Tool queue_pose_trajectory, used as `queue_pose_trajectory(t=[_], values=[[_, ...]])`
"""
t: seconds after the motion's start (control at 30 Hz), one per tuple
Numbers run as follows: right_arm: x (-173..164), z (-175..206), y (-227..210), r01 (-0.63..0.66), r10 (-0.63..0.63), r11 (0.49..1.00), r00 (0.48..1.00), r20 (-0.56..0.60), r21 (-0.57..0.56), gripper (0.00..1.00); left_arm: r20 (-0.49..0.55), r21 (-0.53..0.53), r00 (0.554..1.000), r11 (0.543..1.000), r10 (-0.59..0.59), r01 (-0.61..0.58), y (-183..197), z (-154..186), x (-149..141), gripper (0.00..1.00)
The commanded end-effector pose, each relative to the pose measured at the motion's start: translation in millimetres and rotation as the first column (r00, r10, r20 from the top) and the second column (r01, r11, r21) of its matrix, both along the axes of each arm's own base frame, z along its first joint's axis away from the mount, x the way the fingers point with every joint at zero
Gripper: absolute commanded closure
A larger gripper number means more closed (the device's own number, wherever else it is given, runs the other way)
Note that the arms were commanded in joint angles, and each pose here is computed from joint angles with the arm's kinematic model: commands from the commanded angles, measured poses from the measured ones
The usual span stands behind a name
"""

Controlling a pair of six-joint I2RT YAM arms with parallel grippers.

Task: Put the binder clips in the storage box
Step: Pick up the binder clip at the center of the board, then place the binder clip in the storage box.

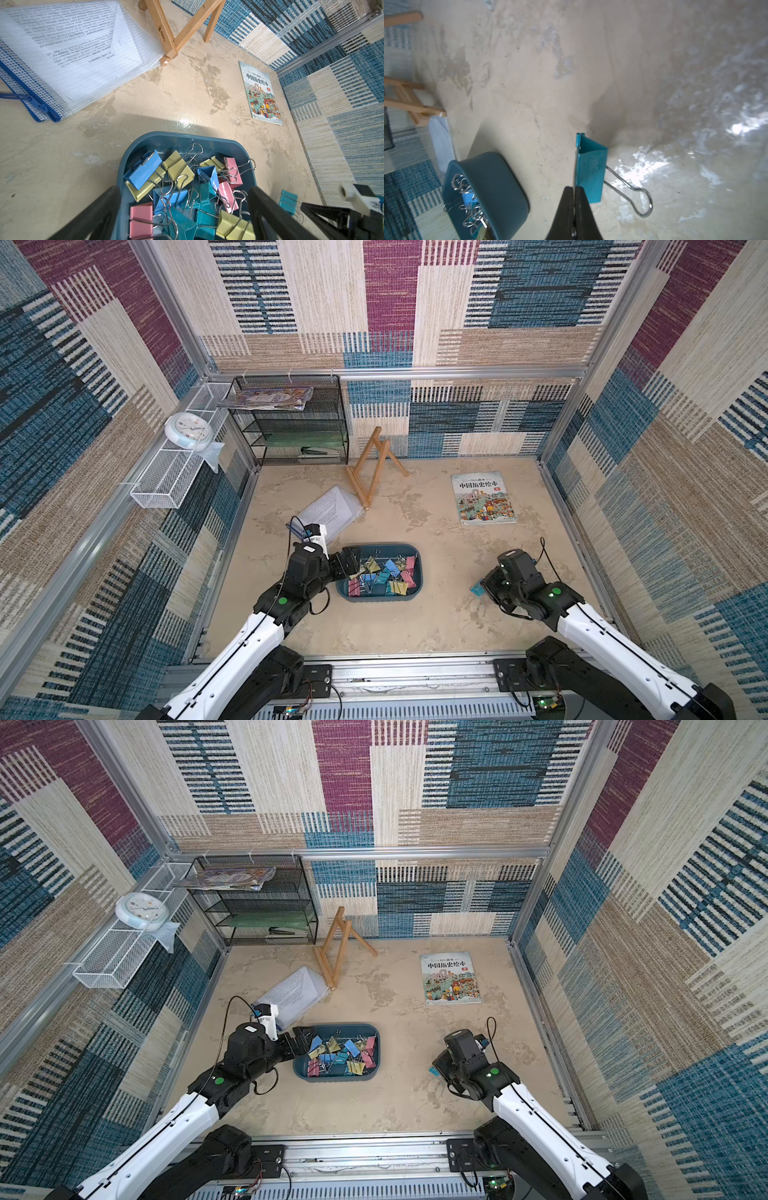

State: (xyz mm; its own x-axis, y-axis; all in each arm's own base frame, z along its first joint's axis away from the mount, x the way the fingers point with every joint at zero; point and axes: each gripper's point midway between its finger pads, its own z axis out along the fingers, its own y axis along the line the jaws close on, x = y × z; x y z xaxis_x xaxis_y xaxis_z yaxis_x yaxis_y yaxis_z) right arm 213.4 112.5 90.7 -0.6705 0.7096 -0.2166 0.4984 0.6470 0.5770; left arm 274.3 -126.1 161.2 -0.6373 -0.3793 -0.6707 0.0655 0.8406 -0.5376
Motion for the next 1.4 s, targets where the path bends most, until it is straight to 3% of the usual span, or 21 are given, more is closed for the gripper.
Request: queue_pose_trajectory(t=[0.0,0.13,0.3,0.47,0.87,1.13,1.37], values=[[19,35,28,-0.148,0.137,0.987,0.976,0.166,0.056,1.0,0.029,-0.011,1.0,1.0,-0.008,0.008,-2,8,3,0.01],[26,64,62,-0.294,0.251,0.95,0.919,0.306,0.105,1.0,0.027,-0.008,1.0,1.0,-0.008,0.008,-2,7,3,0.01],[24,101,113,-0.492,0.396,0.863,0.799,0.453,0.112,1.0,0.024,-0.006,1.0,1.0,-0.006,0.006,-1,6,2,0.01],[13,122,168,-0.648,0.536,0.76,0.665,0.521,0.045,1.0,0.025,-0.007,1.0,1.0,-0.006,0.006,-1,6,1,0.01],[-1,101,259,-0.76,0.778,0.608,0.512,0.364,-0.23,1.0,0.032,0.017,0.999,1.0,0.009,-0.01,6,7,-4,0.01],[-15,68,305,-0.829,0.857,0.5,0.431,0.283,-0.252,1.0,0.082,0.021,0.994,0.997,0.067,-0.069,19,16,-8,0.01],[-8,49,346,-0.86,0.874,0.462,0.401,0.273,-0.217,1.0,0.12,0.03,0.987,0.993,0.11,-0.114,32,22,-14,0.01]])
